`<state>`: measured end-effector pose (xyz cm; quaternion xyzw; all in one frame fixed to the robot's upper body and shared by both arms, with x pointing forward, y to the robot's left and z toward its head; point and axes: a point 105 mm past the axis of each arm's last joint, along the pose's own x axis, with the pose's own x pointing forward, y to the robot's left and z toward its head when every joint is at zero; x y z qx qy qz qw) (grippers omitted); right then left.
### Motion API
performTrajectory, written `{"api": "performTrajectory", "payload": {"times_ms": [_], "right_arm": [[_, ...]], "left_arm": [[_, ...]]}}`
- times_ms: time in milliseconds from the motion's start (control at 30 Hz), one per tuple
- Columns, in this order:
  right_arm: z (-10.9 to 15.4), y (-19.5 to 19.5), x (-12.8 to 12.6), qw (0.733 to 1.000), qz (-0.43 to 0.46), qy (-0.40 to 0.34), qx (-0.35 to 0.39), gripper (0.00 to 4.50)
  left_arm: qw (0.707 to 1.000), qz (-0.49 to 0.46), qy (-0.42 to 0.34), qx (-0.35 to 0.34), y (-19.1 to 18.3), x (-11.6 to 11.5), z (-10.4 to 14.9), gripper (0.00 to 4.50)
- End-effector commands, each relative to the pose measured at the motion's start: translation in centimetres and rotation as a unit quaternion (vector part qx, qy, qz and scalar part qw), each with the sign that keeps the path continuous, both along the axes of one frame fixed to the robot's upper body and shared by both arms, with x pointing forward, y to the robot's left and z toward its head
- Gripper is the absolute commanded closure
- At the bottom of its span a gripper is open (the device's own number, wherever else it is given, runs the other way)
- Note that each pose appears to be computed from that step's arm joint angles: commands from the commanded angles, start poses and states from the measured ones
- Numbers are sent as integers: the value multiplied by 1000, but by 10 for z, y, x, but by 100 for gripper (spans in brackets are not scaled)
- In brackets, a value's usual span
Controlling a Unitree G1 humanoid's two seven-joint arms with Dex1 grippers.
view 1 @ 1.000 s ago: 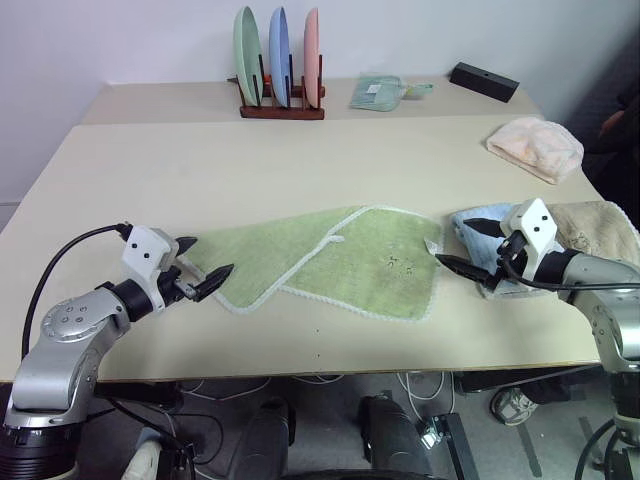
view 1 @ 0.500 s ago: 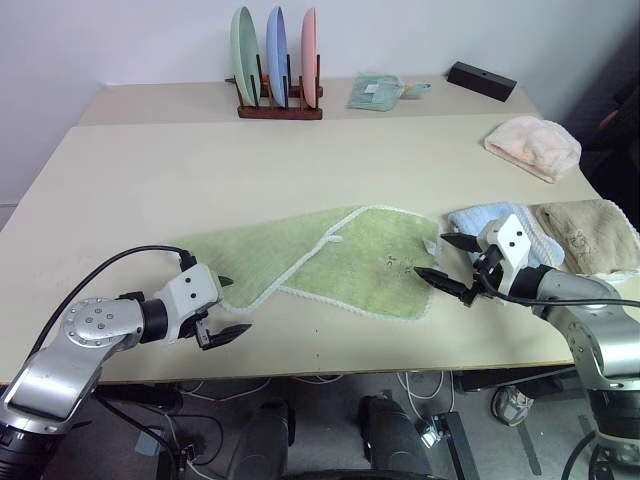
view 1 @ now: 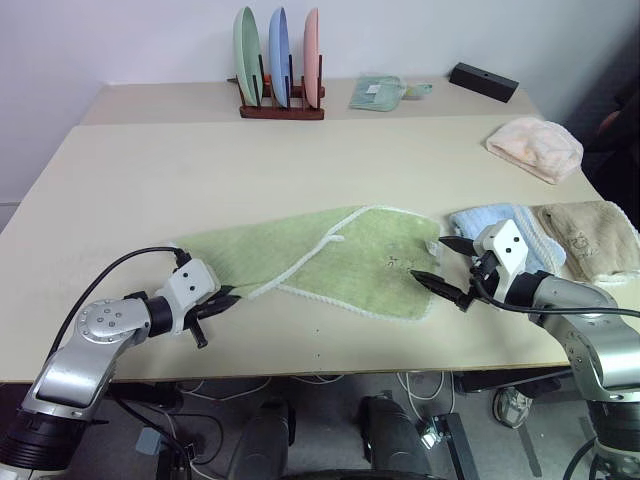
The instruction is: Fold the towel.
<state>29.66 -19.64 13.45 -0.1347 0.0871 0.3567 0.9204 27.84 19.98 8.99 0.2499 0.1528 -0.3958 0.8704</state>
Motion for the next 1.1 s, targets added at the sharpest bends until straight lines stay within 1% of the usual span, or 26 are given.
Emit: {"api": "performTrajectory", "payload": {"times_ms": [33,200,300,367,400,500,633,767,900,1000,1067,1100], "right_arm": [[13,7,1,1000,13,-27,5,0],[13,8,4,999,17,-36,-18,0],[21,7,16,997,16,-58,-50,0],[19,4,24,995,7,-61,-77,0],[18,0,30,993,0,-68,-94,0],[19,-9,47,988,-27,-85,-126,0],[16,-17,64,981,-37,-88,-167,0],[12,-22,84,981,-46,-77,-169,0],[9,-18,95,985,-34,-62,-159,0],[4,-17,100,983,-18,-50,-173,0],[7,-13,100,983,2,-58,-177,0],[10,-10,98,981,17,-67,-182,24]], "left_arm": [[1000,-1,-22,8,6,1,9,443],[999,5,-47,5,11,2,20,443],[987,88,-109,-81,32,20,61,443],[979,117,-124,-111,43,25,73,443],[979,122,-122,-111,46,25,73,443],[983,118,-114,-82,50,21,66,443],[983,128,-114,-63,58,20,61,443],[977,169,-128,-28,82,21,55,443],[976,177,-129,-18,90,17,50,443],[976,177,-128,-20,87,15,47,443],[976,177,-128,-21,85,15,46,443],[976,178,-127,-21,85,14,45,448]]}}
